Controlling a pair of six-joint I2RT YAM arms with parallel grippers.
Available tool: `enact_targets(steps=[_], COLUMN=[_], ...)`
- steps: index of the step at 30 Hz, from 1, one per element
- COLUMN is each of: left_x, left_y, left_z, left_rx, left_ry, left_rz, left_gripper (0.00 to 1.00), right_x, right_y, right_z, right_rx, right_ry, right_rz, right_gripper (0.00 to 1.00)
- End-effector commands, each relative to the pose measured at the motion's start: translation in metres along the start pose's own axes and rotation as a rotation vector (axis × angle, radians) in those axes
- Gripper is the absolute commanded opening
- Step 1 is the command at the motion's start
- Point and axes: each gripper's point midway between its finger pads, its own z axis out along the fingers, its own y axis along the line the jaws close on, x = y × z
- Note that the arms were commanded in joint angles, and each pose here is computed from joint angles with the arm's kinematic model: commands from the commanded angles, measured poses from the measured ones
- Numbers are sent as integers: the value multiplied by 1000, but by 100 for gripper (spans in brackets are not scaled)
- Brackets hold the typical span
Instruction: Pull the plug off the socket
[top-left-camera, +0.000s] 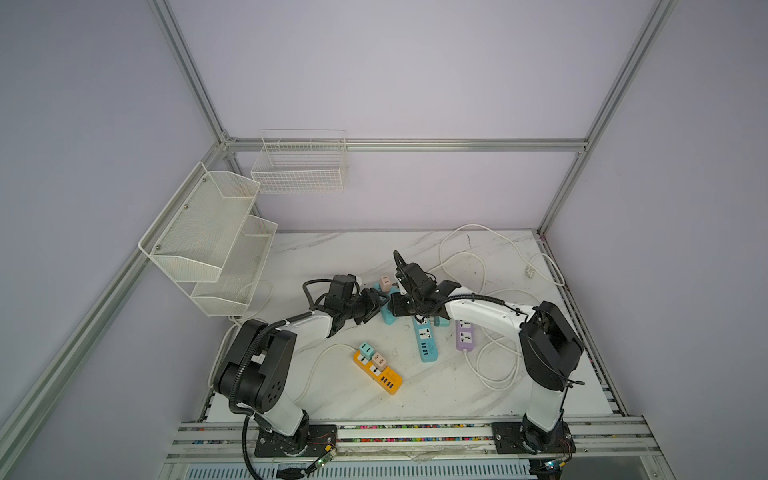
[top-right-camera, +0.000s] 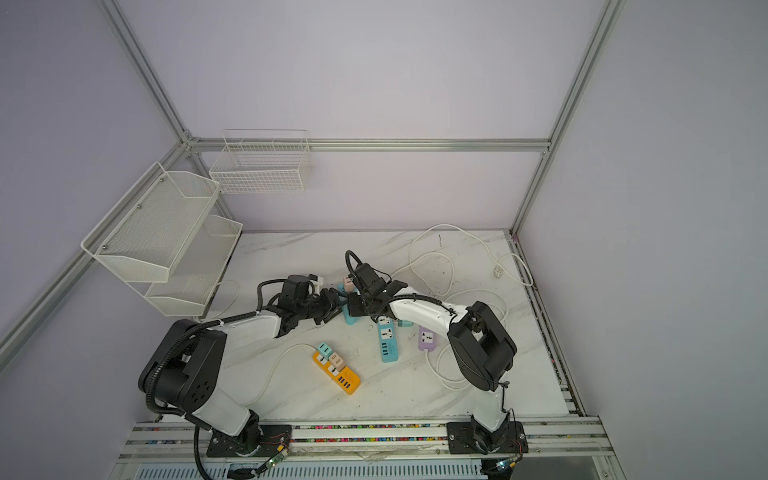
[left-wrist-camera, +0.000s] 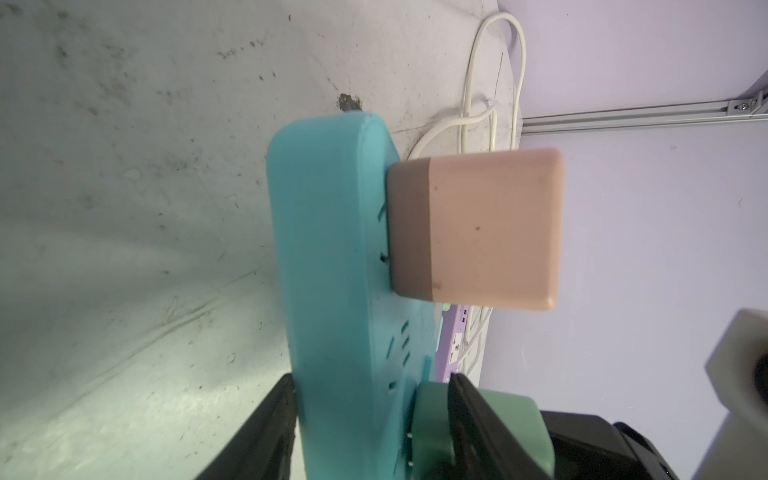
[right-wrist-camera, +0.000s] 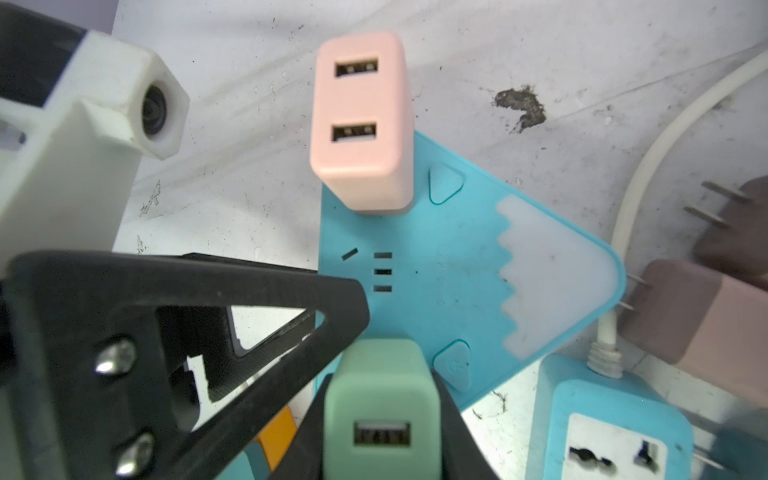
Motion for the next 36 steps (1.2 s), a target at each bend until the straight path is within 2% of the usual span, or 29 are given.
enact_targets(steps=[1,8,15,19,26,31,36], left_x=[1,-1,2,2,2,7,11], left_y=[-9,-6,1,0,-1,10,23], left_z=[2,4,4,5,3,8,8], left_rx=[64,71,58,88,97,59,3], left_ry=[0,-15,-22,-32,-35,-10,0], left_rz=[-2,-16,-33,-86,-84,-87,-70], left_gripper=[56,48,50,49,40,31,25], right_x=[-22,-12,-22,-23,-16,-14,-22], right_y=[26,23,33,45,27,30,22], right_z=[-22,-14,-22,-24,-17,-14,-22], right_rx=[-119,-133,-178,-250,-176,-194,-136], right_ry=[-76,-58,-83,-71,-70,-62,-107], right_rz=[9,31,38,56,67,28,-12], right_gripper=[22,22,22,23,22,23,24])
